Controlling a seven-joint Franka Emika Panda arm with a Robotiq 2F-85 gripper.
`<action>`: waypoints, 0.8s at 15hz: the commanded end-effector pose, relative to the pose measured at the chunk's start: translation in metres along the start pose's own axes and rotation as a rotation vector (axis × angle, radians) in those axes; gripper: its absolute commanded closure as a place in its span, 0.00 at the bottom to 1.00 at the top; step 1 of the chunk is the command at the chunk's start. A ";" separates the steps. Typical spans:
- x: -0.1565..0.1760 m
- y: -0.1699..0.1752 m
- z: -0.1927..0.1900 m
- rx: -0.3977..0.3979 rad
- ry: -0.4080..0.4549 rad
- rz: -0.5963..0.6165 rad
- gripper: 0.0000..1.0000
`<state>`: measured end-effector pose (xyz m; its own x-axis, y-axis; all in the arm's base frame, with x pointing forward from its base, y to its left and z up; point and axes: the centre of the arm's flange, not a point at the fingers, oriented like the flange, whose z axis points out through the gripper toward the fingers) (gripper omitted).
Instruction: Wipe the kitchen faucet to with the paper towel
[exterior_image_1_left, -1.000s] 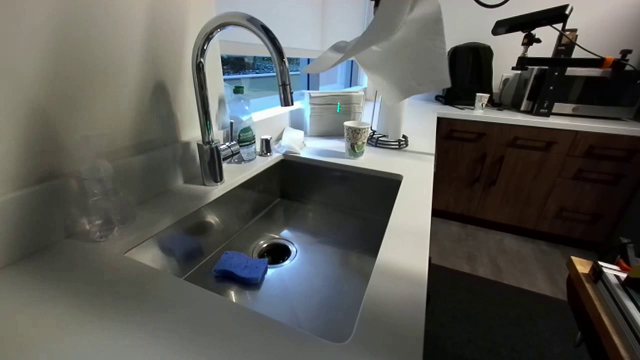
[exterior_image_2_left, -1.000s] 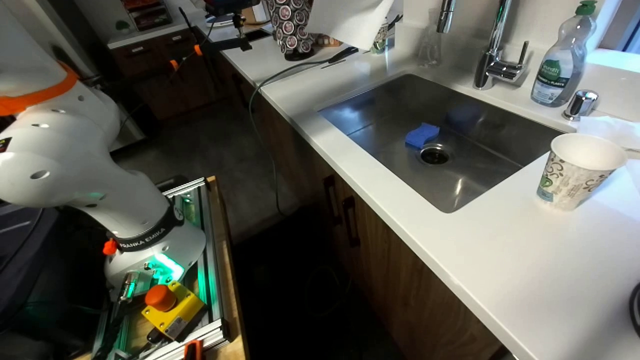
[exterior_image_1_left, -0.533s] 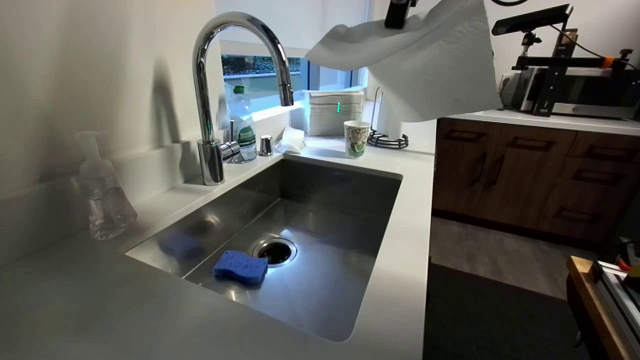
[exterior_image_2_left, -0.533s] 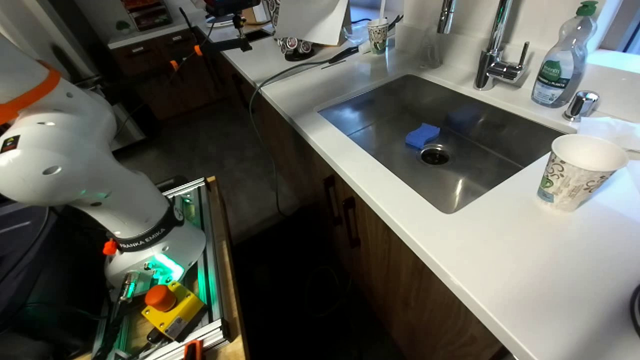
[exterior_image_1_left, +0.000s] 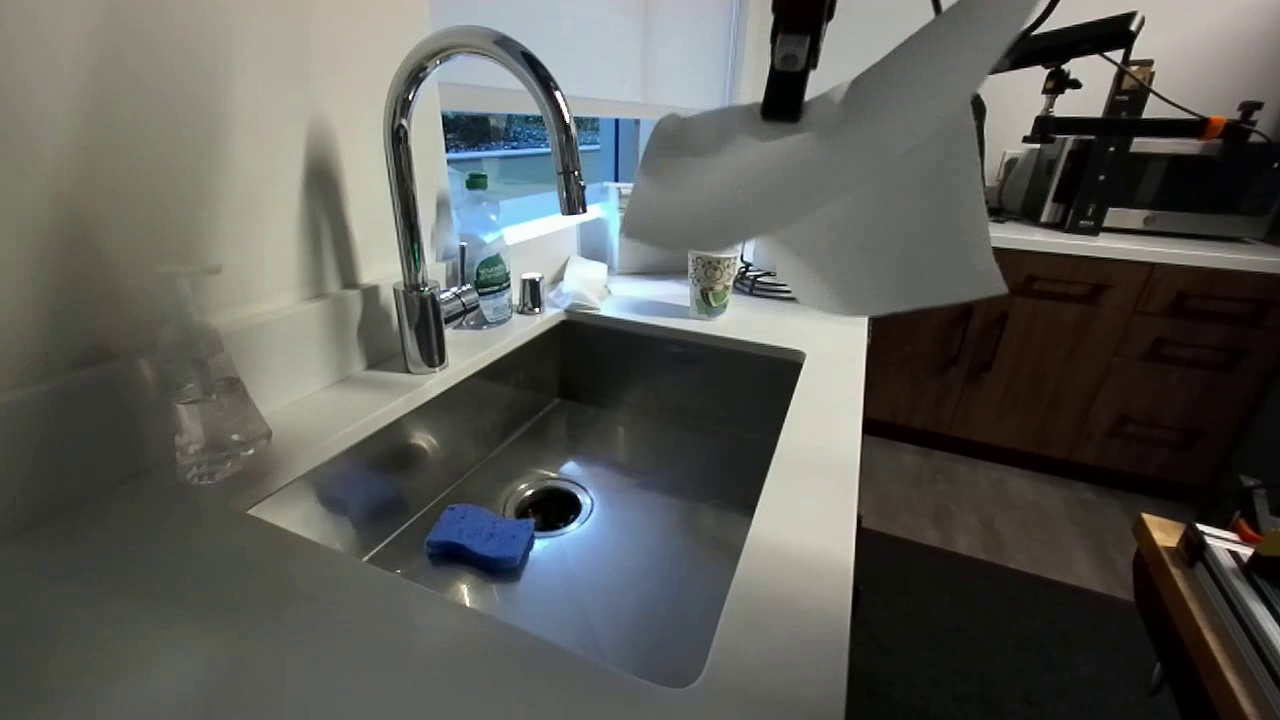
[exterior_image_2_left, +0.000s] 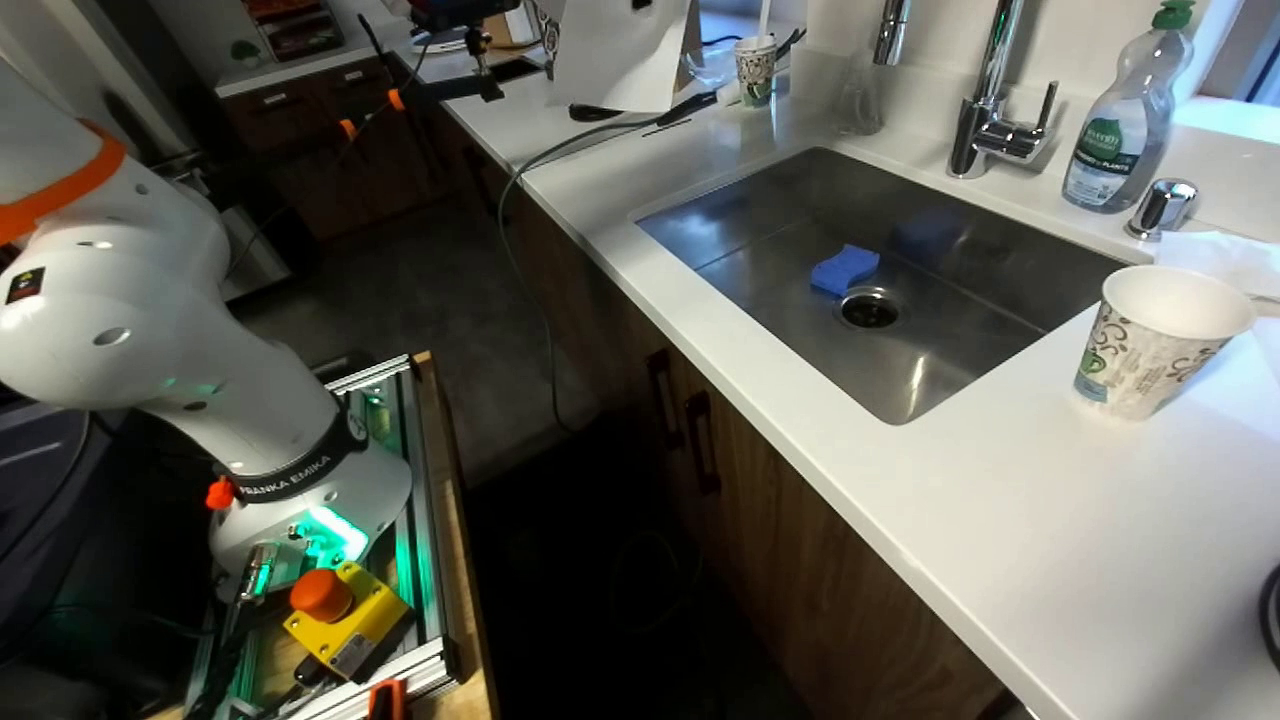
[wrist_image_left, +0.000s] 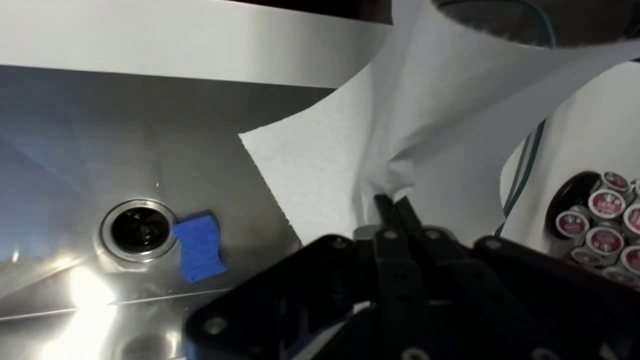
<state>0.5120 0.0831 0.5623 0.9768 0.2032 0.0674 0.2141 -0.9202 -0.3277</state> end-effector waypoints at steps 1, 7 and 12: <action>0.022 -0.052 0.067 -0.012 -0.073 -0.151 1.00; 0.049 -0.141 0.147 -0.052 -0.074 -0.326 1.00; 0.083 -0.149 0.157 -0.125 0.002 -0.441 1.00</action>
<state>0.5329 0.2844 0.4681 0.8217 0.5511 0.1450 0.5698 -0.7993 -0.1910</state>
